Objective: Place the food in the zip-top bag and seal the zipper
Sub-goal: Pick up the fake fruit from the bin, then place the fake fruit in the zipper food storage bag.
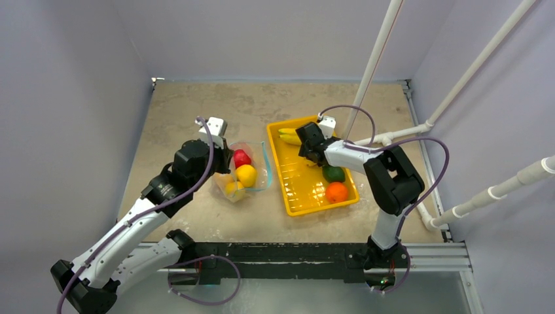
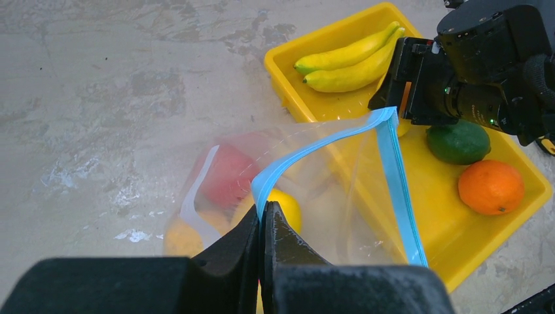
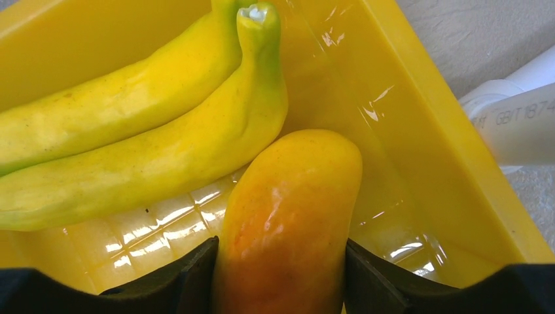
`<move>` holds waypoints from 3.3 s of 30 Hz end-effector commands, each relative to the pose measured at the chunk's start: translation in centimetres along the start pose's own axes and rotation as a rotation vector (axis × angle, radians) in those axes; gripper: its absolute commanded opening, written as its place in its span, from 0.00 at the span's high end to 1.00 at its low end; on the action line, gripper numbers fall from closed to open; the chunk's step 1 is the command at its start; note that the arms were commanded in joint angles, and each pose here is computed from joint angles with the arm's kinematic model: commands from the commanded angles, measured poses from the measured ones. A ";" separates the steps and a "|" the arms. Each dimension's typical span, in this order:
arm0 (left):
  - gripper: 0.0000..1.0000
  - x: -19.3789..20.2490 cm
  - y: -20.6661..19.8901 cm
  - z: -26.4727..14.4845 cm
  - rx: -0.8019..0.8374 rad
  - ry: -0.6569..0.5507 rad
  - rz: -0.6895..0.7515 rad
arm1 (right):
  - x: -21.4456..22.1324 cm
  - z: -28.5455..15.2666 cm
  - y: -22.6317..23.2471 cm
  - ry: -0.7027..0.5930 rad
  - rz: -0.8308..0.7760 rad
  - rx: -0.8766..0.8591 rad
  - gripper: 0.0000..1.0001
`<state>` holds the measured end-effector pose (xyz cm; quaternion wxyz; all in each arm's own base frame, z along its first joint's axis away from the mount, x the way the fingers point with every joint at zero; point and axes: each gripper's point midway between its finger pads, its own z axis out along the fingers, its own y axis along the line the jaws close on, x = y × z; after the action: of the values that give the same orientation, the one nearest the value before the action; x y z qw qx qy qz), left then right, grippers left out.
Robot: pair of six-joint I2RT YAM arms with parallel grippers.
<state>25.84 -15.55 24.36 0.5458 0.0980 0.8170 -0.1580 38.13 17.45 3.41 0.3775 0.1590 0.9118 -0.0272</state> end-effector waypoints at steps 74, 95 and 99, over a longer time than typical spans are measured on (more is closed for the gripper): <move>1.00 -0.8 -0.7 -0.2 0.040 -0.015 -0.003 | 5.6 -27.8 20.4 0.046 -0.288 -1.033 0.89; 1.00 -0.8 -0.3 -0.1 0.023 -0.016 0.003 | 0.8 -24.3 23.4 -0.053 -0.005 -0.906 0.30; 1.00 -0.7 -0.3 -0.1 0.021 -0.014 0.005 | 0.3 -24.9 23.4 -0.055 0.009 -0.921 0.18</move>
<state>25.97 -15.60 24.01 0.5400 0.1000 0.8206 -0.1580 26.96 43.16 17.77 0.3977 -0.0574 0.8511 0.3379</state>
